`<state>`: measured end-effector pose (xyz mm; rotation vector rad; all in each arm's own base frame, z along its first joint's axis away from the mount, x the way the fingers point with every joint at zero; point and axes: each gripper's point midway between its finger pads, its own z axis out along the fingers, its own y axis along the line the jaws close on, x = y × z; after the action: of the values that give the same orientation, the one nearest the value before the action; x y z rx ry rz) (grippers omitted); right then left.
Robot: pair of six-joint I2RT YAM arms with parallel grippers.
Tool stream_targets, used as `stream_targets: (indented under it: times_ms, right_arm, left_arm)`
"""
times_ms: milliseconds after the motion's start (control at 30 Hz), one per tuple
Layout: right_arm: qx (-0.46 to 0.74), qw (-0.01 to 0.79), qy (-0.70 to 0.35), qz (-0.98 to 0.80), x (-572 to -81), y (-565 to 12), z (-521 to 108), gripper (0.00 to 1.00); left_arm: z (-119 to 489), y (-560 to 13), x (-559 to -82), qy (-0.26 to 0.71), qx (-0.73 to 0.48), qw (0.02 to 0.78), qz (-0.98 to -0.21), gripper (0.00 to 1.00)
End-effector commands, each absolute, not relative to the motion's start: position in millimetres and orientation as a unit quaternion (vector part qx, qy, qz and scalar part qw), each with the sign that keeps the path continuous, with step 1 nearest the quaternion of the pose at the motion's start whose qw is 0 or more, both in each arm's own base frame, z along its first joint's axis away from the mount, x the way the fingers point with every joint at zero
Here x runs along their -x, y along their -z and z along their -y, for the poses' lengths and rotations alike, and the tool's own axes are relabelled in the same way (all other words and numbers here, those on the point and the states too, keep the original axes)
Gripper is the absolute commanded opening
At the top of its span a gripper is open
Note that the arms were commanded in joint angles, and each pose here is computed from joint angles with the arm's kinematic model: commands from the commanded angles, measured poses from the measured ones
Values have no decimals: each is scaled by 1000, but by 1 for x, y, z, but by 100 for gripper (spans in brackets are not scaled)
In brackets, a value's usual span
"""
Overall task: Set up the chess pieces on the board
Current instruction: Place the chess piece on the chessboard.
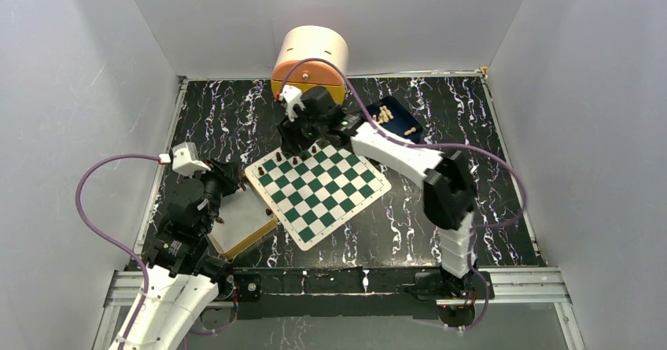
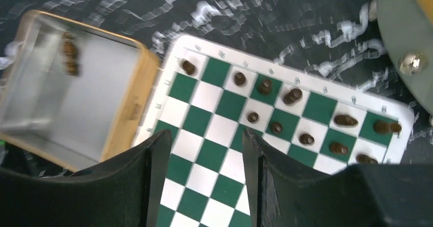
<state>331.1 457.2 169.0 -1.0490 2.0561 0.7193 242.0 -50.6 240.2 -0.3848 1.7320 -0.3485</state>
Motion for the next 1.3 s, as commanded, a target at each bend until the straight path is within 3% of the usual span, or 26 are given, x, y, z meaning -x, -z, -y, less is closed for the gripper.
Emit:
stream_targets:
  times_ms: [0,233,500,1067,1267]
  right_arm:
    - [460,449,-400,-653,-287,-256,-461,63]
    - [474,509,-479,-536,-230,-308,-452,72]
    - [458,526,-481,-531,-212,-326,-474,80]
    - [445,518,-495,-537,-216,-323,-504,62]
    - [448,518,-499,-531,-216,-324,-509,51]
  left_arm:
    - [70,-288,-243,254,201,631,-705,0]
    - [89,-304,-242,326,216,614,-686,0]
    - [95,-301,-243,355,229,603,-676,0]
    - [101,-284,-248,359,227,590,-687,0]
    - [106,-282,-247,360,215,581,-698,0]
